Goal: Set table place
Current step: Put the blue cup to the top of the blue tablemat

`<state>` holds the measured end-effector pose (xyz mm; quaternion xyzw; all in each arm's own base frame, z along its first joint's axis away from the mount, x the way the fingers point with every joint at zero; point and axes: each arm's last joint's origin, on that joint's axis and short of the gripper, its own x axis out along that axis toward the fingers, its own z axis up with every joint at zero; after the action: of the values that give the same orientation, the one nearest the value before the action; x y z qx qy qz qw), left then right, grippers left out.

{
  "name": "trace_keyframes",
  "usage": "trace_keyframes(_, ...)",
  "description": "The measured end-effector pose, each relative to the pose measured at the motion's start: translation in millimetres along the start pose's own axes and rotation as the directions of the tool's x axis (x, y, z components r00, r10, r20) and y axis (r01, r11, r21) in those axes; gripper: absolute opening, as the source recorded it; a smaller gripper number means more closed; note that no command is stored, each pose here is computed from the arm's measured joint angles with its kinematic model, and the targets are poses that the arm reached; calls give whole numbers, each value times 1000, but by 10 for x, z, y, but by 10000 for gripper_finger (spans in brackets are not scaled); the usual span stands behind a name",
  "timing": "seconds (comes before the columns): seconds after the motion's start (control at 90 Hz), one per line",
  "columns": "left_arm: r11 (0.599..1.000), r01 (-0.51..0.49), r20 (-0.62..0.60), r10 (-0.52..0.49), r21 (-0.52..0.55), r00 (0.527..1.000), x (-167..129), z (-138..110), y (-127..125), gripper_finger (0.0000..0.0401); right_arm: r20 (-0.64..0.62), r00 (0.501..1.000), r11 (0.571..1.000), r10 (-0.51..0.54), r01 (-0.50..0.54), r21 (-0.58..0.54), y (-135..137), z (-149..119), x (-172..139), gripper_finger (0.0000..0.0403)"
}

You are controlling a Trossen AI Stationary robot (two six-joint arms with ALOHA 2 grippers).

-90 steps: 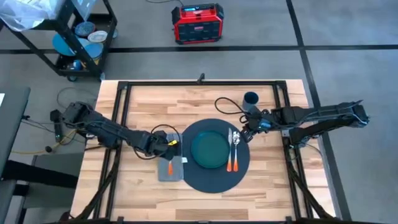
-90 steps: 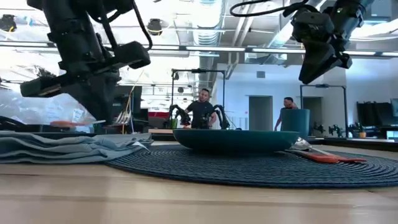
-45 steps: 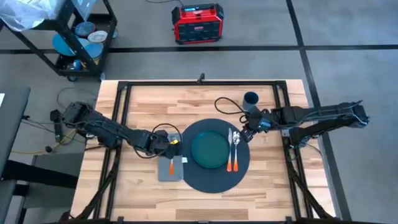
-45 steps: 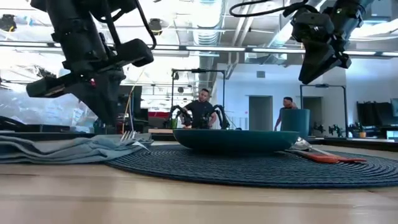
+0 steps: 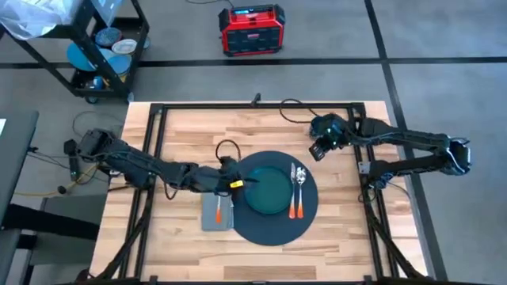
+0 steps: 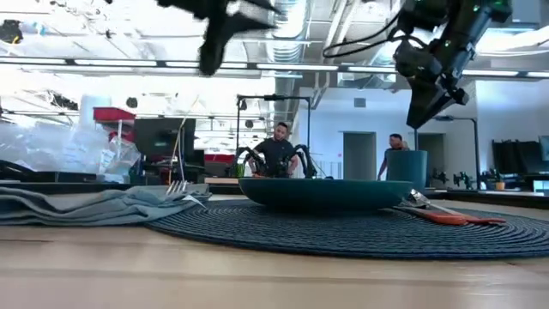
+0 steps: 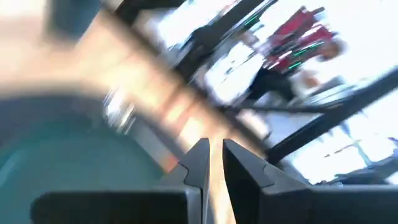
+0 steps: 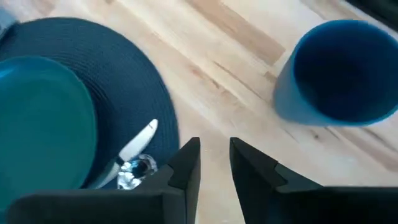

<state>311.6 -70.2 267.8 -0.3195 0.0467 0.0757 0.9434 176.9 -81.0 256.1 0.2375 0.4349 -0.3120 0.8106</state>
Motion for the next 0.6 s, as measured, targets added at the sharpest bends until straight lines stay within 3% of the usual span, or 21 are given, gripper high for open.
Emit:
trace_keyframes(0.144,996,70,124,-77,63,989,18,171,-27,27,-19,999,999,43,-43,-22,-162,58,14,136)
trace_keyframes(0.333,992,110,97,-116,60,989,57,240,54,27,25,998,998,62,-62,-8,-277,241,-76,200)
trace_keyframes(0.467,991,117,89,-122,58,989,72,269,94,27,-18,999,999,38,-38,-31,-328,375,12,211)
trace_keyframes(0.6,992,115,90,-120,59,989,75,277,103,27,-178,984,996,-27,12,-85,-364,391,278,209)
